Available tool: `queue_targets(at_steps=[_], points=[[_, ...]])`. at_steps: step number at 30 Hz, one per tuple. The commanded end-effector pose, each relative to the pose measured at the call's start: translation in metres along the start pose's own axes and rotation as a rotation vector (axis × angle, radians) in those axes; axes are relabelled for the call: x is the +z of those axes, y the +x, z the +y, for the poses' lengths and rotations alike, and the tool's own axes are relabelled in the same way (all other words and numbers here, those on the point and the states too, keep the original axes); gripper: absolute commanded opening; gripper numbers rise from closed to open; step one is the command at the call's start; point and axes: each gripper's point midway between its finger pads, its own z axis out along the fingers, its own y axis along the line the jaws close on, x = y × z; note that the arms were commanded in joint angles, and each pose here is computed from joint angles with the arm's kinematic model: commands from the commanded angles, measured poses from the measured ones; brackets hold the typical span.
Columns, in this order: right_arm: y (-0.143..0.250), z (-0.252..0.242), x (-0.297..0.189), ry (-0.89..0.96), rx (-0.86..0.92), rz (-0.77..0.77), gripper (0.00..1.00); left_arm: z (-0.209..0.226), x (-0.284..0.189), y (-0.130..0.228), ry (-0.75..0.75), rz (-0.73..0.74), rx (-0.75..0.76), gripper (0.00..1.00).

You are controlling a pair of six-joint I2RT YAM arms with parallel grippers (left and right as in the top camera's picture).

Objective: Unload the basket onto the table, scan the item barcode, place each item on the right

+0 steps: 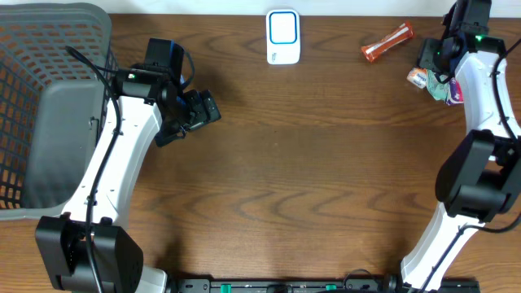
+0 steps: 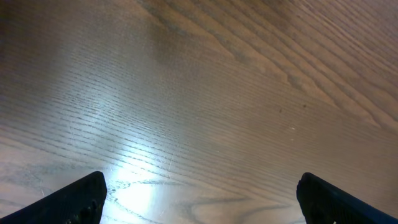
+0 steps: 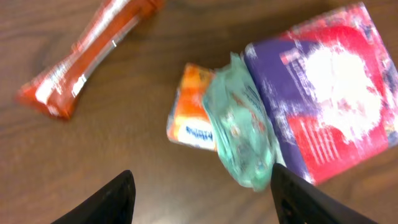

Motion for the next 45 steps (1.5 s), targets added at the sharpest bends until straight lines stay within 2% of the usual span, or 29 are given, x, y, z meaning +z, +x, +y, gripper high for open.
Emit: queue_targets(at_steps=[1, 6, 12, 16, 17, 18, 19, 20, 26, 31, 35, 45], points=[[-0.026, 0.0, -0.074, -0.027, 0.094, -0.118, 0.62, 0.001, -0.001, -0.002, -0.009, -0.005, 0.005, 0.98], [-0.011, 0.007, -0.152, -0.122, 0.184, -0.109, 0.5, 0.001, -0.001, -0.002, -0.01, -0.005, 0.004, 0.98], [0.032, 0.015, -0.243, -0.178, 0.187, -0.121, 0.51, 0.001, -0.001, -0.002, -0.009, -0.005, 0.005, 0.98], [0.075, 0.038, -0.272, -0.24, 0.107, -0.158, 0.54, 0.001, -0.001, -0.002, -0.009, -0.005, 0.005, 0.98], [0.087, 0.045, -0.274, -0.263, 0.084, -0.166, 0.56, 0.001, -0.001, -0.002, -0.01, -0.005, 0.005, 0.98], [0.098, 0.051, -0.276, -0.283, 0.065, -0.173, 0.64, 0.001, -0.001, -0.002, -0.01, -0.005, 0.005, 0.98], [0.107, 0.056, -0.276, -0.3, 0.046, -0.177, 0.9, 0.001, -0.001, -0.002, -0.009, -0.005, 0.005, 0.98], [0.121, 0.062, -0.276, -0.32, 0.022, -0.176, 0.99, 0.001, -0.001, -0.002, -0.01, -0.005, 0.005, 0.98], [0.193, 0.074, -0.264, -0.36, -0.08, -0.051, 0.99, 0.001, -0.001, -0.002, -0.01, -0.005, 0.005, 0.98], [0.23, 0.064, -0.248, -0.315, -0.108, 0.081, 0.99, 0.001, -0.001, -0.002, -0.01, -0.005, 0.005, 0.98], [0.242, 0.06, -0.244, -0.293, -0.116, 0.137, 0.99, 0.001, -0.001, -0.002, -0.01, -0.005, 0.005, 0.98], [0.243, 0.06, -0.243, -0.292, -0.117, 0.14, 0.99, 0.001, -0.001, -0.002, -0.01, -0.005, 0.005, 0.98]])
